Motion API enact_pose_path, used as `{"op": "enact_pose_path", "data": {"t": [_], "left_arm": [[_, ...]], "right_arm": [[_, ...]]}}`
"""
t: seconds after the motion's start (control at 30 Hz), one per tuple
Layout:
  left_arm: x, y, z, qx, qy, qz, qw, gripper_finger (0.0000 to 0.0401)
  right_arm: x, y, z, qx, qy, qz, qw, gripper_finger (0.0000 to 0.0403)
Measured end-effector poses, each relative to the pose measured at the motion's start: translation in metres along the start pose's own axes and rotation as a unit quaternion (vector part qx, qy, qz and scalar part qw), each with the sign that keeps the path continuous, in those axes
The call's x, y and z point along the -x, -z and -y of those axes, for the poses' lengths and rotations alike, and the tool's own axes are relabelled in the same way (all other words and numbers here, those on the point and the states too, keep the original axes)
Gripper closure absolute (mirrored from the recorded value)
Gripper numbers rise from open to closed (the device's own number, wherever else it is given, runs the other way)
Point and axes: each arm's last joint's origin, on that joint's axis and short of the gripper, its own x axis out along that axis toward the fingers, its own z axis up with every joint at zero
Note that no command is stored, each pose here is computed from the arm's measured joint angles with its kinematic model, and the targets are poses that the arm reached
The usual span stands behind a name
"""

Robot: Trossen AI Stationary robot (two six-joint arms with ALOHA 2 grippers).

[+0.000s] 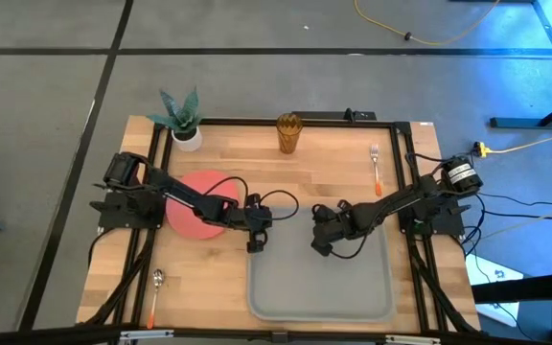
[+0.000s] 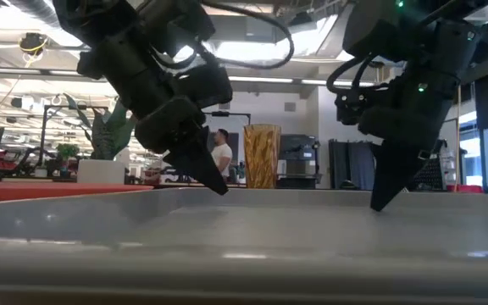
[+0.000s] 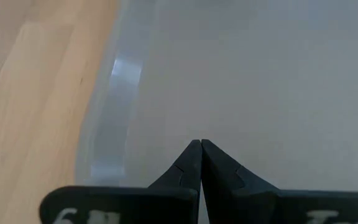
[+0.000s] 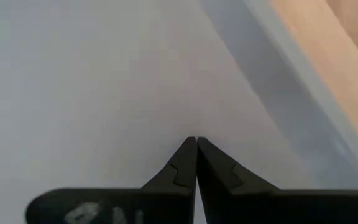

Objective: Pick and place plate/cup/fork/spoon on tray
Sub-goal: Move the serving tray to the center

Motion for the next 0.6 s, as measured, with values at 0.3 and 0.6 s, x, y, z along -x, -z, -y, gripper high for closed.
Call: {"op": "enact_pose_path", "data": {"t": [0.3,0.6], "left_arm": [[-0.005,0.005,-0.014,0.013,-0.018,-0.033,0.999,0.0401],[-0.008,0.008,-0.020,0.024,-0.033,-0.045,0.998,0.0401]], "right_arm": [[0.000,-0.001,0.000,-0.001,-0.001,0.002,1.000,0.0389],[0.000,-0.002,0.000,0.009,-0.005,0.005,1.000,0.0389]]}}
